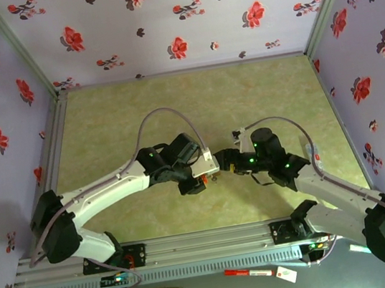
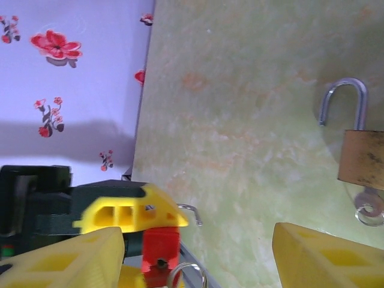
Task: Unlock with the key
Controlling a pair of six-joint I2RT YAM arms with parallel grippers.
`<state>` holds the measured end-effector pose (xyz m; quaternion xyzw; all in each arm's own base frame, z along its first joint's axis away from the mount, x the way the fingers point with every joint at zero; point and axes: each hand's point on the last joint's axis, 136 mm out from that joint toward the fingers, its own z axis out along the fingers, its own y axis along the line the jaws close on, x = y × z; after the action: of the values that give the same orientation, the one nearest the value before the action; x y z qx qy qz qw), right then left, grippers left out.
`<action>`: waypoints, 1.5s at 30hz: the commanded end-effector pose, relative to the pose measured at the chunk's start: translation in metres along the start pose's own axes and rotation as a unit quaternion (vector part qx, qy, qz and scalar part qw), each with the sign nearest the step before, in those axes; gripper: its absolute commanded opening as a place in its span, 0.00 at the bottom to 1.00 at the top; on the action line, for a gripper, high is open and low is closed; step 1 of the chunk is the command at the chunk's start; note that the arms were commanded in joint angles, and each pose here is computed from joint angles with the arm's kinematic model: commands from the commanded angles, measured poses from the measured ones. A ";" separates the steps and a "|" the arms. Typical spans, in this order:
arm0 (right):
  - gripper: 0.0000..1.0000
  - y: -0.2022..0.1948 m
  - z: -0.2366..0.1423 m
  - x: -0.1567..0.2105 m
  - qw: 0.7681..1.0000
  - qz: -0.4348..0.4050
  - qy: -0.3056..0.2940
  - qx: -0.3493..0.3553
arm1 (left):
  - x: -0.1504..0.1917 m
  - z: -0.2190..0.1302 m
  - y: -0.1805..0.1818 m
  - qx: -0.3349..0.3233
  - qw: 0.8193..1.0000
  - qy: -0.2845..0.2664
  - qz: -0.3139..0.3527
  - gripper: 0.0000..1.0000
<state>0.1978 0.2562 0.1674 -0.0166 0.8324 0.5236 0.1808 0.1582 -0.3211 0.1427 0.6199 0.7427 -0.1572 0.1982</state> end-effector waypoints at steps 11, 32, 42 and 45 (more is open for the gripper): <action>0.60 0.022 0.013 0.029 0.995 0.003 0.063 -0.072 | -0.015 -0.004 -0.004 0.006 0.999 -0.026 0.024 0.00; 0.42 0.023 0.035 0.058 0.988 0.015 0.130 -0.085 | -0.028 -0.014 -0.003 -0.002 0.998 -0.055 0.035 0.00; 0.38 0.019 0.034 0.071 0.982 0.010 0.173 -0.075 | -0.030 -0.018 -0.003 -0.007 0.997 -0.066 0.046 0.00; 0.36 0.018 0.034 0.075 0.980 0.007 0.187 -0.068 | -0.033 -0.019 0.000 -0.013 0.996 -0.070 0.048 0.00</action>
<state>0.1540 0.3042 0.1528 -0.0842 0.8095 0.5783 0.0571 0.1512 -0.3180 0.1422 0.6413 0.7261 -0.1558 0.1929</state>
